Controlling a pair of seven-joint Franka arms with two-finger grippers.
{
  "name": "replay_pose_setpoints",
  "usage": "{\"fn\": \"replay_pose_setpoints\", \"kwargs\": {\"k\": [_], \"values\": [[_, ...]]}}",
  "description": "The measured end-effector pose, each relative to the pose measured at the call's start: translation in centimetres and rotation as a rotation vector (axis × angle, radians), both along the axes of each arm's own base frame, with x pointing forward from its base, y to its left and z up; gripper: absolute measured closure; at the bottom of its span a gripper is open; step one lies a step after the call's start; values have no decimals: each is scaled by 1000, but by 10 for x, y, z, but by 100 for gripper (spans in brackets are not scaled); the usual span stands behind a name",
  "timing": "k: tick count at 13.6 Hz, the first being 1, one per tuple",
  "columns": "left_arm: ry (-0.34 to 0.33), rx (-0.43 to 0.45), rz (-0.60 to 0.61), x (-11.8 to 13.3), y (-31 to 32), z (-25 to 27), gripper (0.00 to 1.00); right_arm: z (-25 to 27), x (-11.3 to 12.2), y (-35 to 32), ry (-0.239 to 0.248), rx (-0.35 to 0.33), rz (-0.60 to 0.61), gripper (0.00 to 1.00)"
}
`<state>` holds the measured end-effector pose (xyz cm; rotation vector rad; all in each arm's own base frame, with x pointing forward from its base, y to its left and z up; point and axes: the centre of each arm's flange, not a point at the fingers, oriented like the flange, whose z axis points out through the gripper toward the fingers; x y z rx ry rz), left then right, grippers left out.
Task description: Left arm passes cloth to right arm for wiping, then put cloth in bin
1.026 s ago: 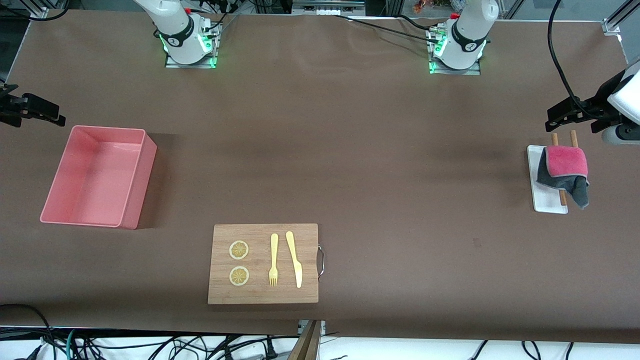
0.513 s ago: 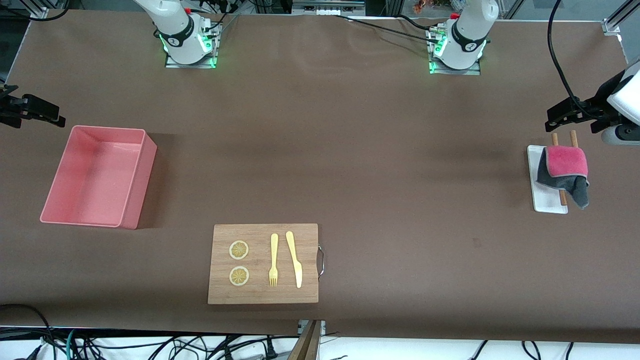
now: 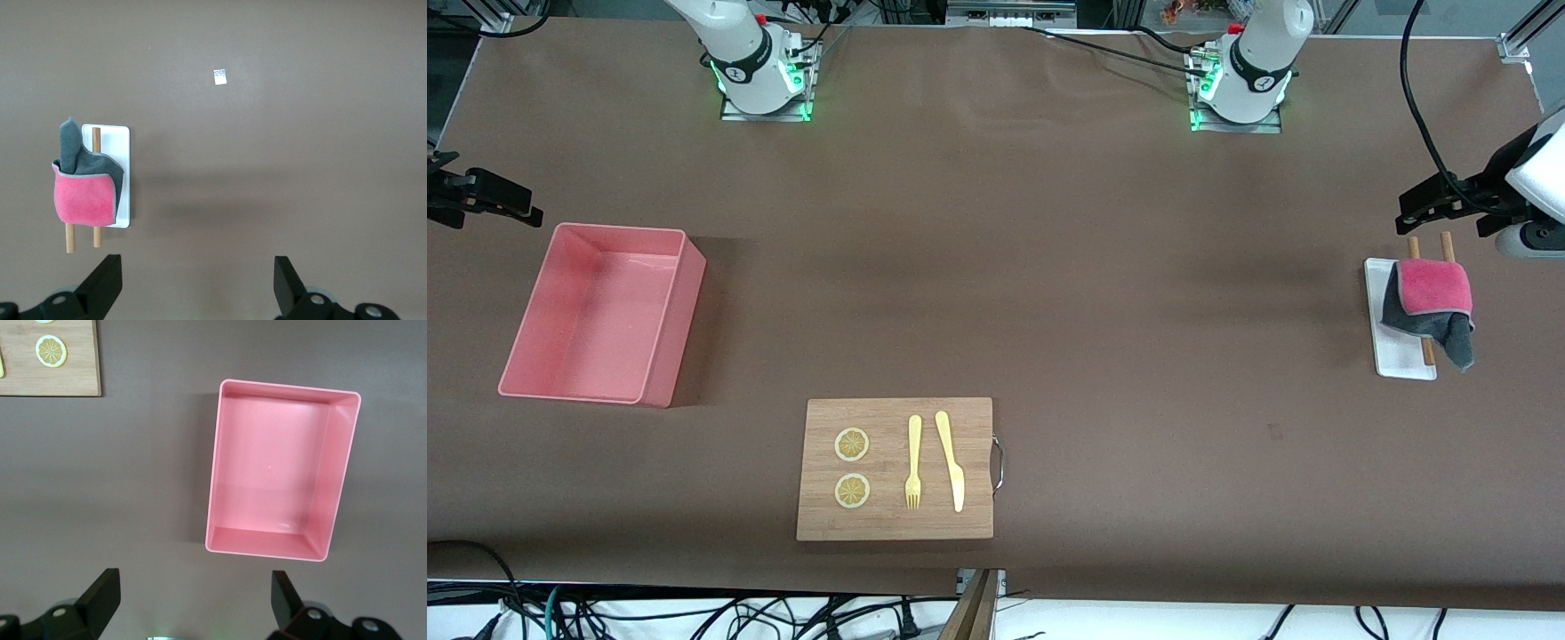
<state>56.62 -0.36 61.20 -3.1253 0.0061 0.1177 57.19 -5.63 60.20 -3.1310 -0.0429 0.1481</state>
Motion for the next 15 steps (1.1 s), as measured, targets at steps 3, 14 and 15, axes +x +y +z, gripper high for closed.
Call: {"fn": "replay_pose_setpoints", "kwargs": {"k": [3, 14, 15], "values": [[0, 0, -2, 0, -1, 0, 0, 0, 0, 0, -1, 0, 0, 0], [-16, 7, 19, 4, 11, 6, 0, 0, 1, 1, -7, 7, 0, 0], [-14, 34, 26, 5, 18, 5, 0, 0, 1, 1, -6, 7, 0, 0]]}}
